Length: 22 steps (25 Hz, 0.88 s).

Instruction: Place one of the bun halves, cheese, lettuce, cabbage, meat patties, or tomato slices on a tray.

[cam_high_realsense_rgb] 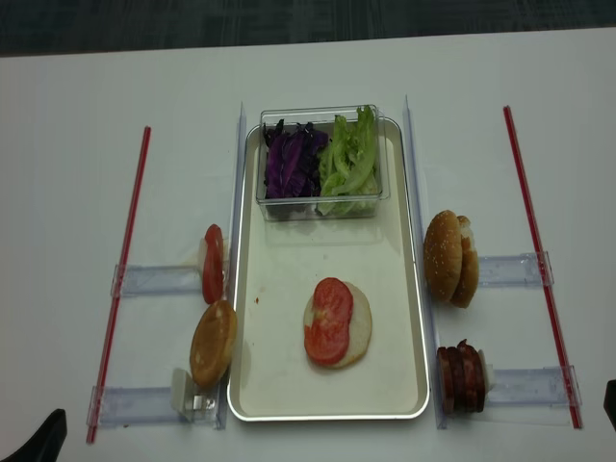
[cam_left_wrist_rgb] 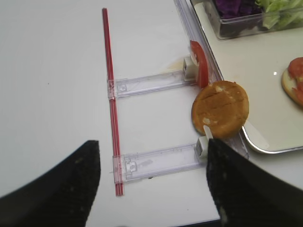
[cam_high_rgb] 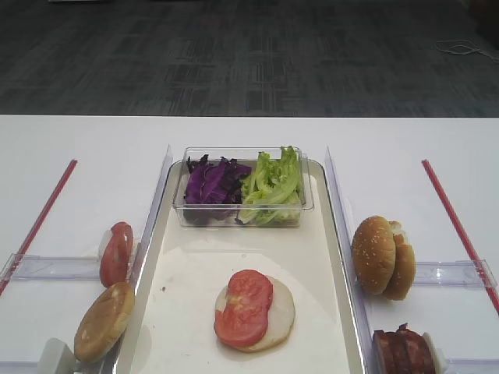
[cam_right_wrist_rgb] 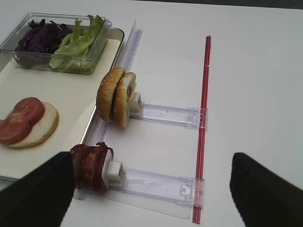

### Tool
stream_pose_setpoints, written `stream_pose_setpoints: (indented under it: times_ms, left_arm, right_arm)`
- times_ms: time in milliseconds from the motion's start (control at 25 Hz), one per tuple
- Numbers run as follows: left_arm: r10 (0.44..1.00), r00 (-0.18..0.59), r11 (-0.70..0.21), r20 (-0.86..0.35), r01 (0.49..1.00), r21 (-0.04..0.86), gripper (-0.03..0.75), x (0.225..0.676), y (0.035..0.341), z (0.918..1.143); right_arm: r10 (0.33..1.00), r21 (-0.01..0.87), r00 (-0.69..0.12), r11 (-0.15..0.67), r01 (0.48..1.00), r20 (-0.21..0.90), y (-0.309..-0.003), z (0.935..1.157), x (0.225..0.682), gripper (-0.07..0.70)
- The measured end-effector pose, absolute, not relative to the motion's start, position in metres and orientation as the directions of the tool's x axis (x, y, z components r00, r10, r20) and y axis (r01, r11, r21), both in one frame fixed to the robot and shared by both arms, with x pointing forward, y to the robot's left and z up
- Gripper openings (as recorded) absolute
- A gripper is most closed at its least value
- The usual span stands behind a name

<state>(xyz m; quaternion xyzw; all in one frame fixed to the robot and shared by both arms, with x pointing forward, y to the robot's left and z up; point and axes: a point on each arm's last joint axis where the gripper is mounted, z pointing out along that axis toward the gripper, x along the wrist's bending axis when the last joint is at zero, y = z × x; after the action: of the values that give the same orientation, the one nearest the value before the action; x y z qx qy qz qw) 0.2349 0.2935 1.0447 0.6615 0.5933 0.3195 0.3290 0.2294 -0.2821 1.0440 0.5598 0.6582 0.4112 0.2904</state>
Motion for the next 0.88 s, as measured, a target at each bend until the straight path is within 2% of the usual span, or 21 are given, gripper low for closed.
stream_pose_setpoints:
  times_ms: [160, 400, 880]
  left_arm:
    - [0.996, 0.089, -0.075, 0.029, 0.576, 0.814, 0.483, 0.2349, 0.2935, 1.0445]
    - [0.999, 0.037, -0.028, 0.008, 0.584, 0.812, 0.483, 0.2351, 0.2964, 1.0437]
    - [1.000, 0.024, -0.020, 0.008, 0.589, 0.808, 0.483, 0.2356, 0.2973, 1.0421]
  right_arm:
    - [0.976, 0.866, -0.205, 0.035, 0.498, 0.078, -0.2821, 1.0440, 0.2294, 0.653]
    - [0.976, 0.866, -0.205, 0.035, 0.498, 0.078, -0.2821, 1.0440, 0.2294, 0.653]
    - [0.976, 0.866, -0.205, 0.035, 0.498, 0.078, -0.2821, 1.0440, 0.2294, 0.653]
